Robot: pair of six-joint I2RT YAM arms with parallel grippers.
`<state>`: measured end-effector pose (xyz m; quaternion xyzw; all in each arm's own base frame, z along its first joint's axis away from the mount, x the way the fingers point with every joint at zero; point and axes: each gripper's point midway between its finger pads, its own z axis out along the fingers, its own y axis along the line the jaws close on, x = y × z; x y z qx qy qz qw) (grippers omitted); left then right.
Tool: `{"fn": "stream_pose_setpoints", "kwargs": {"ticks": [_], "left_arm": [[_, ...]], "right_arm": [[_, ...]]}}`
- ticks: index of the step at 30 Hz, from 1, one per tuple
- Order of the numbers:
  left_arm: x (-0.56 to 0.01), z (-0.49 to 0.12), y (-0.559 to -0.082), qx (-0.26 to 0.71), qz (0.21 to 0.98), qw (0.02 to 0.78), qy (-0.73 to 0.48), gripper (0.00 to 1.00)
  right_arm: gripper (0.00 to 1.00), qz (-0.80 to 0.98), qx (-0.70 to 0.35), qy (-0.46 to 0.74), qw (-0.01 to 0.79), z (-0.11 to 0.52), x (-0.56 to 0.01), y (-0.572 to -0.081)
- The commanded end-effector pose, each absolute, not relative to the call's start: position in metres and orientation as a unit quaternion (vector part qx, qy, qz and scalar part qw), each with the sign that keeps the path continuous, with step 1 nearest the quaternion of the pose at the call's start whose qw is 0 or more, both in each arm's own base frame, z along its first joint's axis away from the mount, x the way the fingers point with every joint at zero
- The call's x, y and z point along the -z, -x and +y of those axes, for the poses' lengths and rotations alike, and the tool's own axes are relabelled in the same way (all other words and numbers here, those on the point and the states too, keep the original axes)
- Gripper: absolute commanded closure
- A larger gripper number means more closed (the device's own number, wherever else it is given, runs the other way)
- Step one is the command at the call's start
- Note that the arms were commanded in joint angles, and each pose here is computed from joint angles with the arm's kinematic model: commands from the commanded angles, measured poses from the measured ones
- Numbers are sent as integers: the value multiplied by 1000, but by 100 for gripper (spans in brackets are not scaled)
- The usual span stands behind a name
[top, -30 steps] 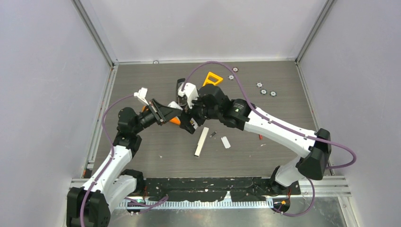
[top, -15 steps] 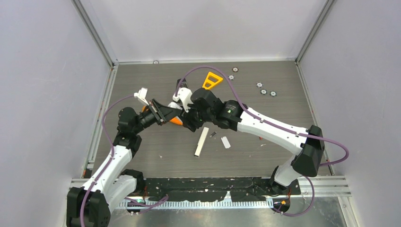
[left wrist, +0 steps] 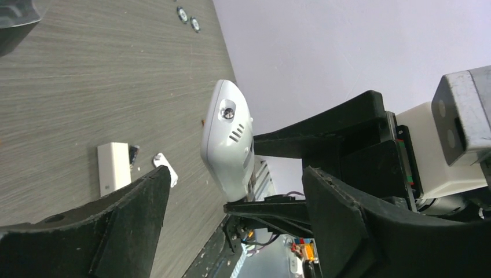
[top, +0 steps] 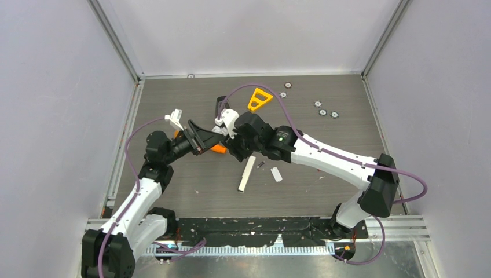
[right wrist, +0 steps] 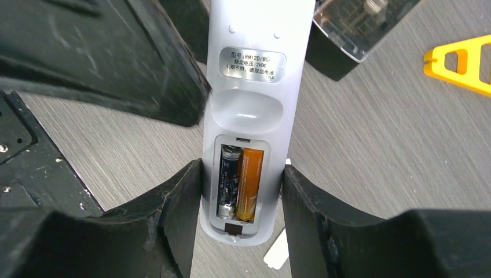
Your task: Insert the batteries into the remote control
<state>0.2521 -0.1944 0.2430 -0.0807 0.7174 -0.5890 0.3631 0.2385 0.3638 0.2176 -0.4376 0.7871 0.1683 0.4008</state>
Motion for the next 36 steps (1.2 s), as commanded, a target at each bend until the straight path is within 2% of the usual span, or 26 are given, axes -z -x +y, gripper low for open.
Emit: {"fn": "stream_pose_setpoints", "kwargs": {"ticks": [1,10,18,32,36], "left_arm": [[-242,-189,-255,563,726,389,68,13],[-203,-180,-253,513,763,388,73,11],[-169,-195,-243,468,807,361,8,15],[-118,-232,-235,352,871,314,-135,19],[-117,-232,-237,345,871,318,-144,19]], "right_arm": [[79,786,-168,395,444,346,-242,-248],[79,844,-93,349,396,251,-173,-289],[80,885,-6,352,304,197,-94,-315],[80,876,-10,422,232,167,-34,-291],[77,872,-5,436,224,160,-27,-286]]}}
